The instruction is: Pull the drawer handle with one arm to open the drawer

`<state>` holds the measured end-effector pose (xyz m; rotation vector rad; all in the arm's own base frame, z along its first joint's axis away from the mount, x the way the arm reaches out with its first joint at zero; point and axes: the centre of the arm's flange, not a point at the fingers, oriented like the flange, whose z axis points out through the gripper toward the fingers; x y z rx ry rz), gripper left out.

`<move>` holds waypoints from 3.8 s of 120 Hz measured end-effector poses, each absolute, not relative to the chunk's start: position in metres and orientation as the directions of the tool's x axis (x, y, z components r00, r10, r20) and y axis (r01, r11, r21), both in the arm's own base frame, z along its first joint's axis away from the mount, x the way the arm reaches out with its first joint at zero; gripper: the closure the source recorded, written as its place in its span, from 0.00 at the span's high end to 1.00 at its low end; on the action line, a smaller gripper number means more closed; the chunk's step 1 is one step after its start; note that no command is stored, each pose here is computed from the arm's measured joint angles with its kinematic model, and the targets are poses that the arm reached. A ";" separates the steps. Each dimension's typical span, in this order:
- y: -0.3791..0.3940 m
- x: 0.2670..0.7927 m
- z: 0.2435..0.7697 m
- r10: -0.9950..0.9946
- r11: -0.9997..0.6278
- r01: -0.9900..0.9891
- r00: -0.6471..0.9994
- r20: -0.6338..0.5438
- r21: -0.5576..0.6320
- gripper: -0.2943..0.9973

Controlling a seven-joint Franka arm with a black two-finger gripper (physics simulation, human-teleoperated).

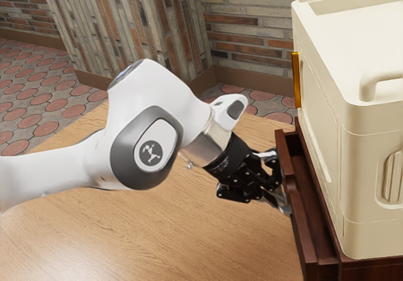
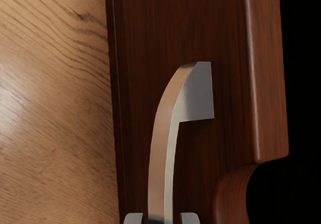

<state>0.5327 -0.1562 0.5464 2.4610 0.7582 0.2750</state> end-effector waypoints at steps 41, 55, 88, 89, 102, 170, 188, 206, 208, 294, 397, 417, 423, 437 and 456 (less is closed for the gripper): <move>-0.143 0.519 0.550 0.579 -0.700 0.464 0.813 0.052 0.543 0.24; -0.134 0.517 0.548 0.591 -0.694 0.476 0.805 0.050 0.541 0.24; -0.123 0.513 0.558 0.600 -0.691 0.478 0.798 0.061 0.542 0.24; -0.123 0.513 0.558 0.600 -0.691 0.478 0.798 0.062 0.542 0.24; -0.121 0.510 0.558 0.599 -0.694 0.479 0.799 0.061 0.537 0.24; -0.108 0.502 0.551 0.614 -0.686 0.504 0.788 0.046 0.525 0.24; -0.106 0.497 0.551 0.615 -0.686 0.504 0.787 0.048 0.525 0.24; -0.101 0.493 0.548 0.622 -0.682 0.513 0.782 0.043 0.521 0.24; -0.100 0.492 0.548 0.622 -0.682 0.514 0.782 0.043 0.521 0.24; -0.070 0.476 0.545 0.653 -0.669 0.540 0.755 0.056 0.510 0.25; -0.053 0.452 0.547 0.662 -0.665 0.550 0.748 0.057 0.504 0.25; -0.041 0.446 0.557 0.672 -0.658 0.551 0.737 0.070 0.513 0.25; -0.038 0.442 0.564 0.675 -0.655 0.546 0.734 0.080 0.523 0.27; -0.026 0.426 0.599 0.687 -0.640 0.515 0.716 0.124 0.571 0.41; -0.013 0.412 0.699 0.663 -0.667 0.433 0.716 0.218 0.606 0.60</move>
